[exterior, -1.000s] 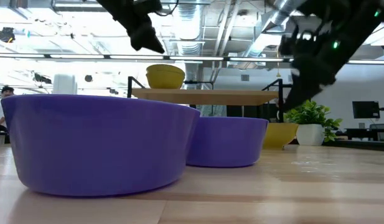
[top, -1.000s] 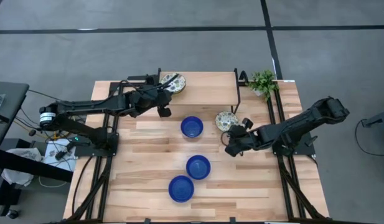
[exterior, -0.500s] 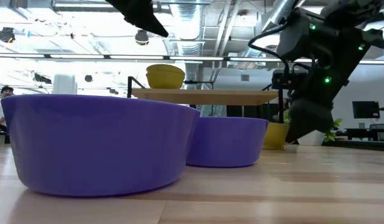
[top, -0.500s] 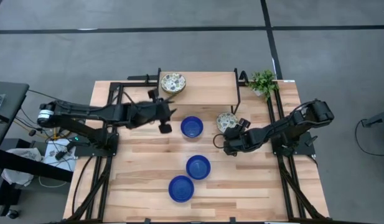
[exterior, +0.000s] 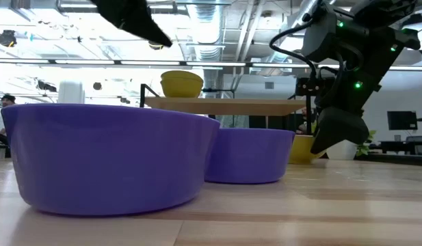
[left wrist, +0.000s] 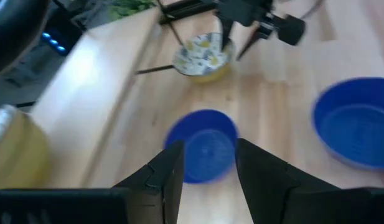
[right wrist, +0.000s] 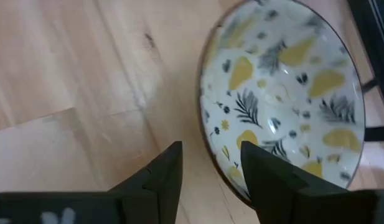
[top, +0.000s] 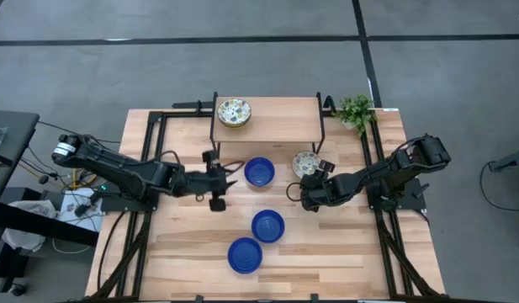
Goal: Pick & Place Mini bowls
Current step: Stack the white patterned bowl on top of the stacked white patterned bowls on the shelf
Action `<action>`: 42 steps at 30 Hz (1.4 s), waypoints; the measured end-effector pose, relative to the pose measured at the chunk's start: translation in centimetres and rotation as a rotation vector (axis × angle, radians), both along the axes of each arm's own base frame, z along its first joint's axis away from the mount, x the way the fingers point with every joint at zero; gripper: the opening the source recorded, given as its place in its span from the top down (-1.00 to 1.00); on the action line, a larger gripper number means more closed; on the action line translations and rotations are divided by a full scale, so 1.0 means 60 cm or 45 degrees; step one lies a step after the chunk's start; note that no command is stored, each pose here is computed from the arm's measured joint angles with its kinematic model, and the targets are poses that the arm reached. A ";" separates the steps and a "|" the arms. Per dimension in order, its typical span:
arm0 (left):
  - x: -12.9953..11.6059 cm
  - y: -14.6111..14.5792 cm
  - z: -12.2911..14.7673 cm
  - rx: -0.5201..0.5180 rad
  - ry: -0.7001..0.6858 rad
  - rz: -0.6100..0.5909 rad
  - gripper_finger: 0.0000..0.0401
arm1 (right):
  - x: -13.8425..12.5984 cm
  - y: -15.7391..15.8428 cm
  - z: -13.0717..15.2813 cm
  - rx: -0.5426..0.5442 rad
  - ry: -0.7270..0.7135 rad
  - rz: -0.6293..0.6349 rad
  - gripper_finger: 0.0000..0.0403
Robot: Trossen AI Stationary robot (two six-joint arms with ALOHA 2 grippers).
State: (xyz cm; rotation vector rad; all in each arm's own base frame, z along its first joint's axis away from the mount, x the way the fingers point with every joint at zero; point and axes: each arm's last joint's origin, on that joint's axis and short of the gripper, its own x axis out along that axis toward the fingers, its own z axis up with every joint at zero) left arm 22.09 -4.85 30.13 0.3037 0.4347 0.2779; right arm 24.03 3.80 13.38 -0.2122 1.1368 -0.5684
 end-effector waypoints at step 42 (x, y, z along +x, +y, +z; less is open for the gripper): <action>-0.004 -0.036 -0.121 0.150 -0.068 -0.437 0.10 | 0.075 0.132 0.171 0.306 -0.220 0.562 0.99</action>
